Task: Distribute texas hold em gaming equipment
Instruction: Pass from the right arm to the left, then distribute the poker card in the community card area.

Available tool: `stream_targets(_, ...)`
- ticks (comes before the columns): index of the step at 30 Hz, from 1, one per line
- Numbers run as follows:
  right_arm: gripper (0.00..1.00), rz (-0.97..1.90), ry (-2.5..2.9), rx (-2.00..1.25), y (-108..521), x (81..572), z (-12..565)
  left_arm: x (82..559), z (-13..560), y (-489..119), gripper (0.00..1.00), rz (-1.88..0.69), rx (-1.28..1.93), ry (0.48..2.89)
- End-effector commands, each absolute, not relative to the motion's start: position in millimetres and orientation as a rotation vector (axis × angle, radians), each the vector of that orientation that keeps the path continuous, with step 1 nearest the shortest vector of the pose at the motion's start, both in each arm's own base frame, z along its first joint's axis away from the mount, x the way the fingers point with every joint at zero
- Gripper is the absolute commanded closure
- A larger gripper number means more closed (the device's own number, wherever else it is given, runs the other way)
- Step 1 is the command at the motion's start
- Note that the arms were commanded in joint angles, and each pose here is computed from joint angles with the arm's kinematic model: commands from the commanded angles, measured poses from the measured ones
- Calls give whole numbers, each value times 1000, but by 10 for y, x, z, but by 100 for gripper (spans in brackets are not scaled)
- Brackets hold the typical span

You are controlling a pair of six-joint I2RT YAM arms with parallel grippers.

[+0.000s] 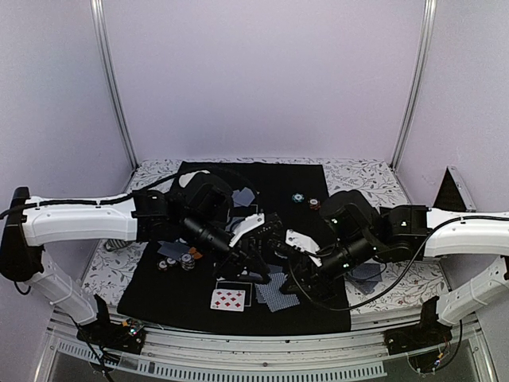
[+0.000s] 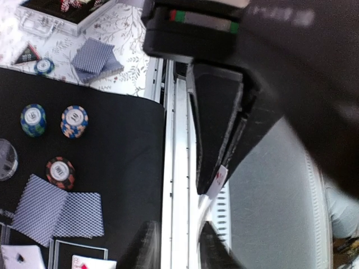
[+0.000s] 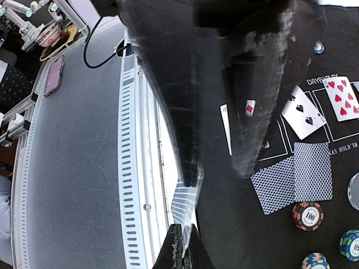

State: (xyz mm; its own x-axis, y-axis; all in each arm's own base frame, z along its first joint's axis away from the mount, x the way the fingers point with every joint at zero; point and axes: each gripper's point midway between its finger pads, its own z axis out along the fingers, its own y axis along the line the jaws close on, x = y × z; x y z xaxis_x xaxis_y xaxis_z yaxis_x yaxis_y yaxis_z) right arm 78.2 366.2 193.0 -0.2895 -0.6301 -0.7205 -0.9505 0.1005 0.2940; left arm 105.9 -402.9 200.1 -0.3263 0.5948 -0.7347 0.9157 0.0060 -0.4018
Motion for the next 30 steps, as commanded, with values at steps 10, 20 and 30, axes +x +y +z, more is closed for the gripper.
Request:
stream_targets(10,18,793,2029,-1016,3269,1759,2213,1903,1958,-3853,100,-1149,1007,2100)
stream_targets(20,1,822,2127,-618,2723,2184,2169,3700,1891,-2935,100,-1135,73,2048)
stream_targets(30,1,818,2142,-602,2706,2193,2112,4624,1065,-2995,100,-1213,-149,2167)
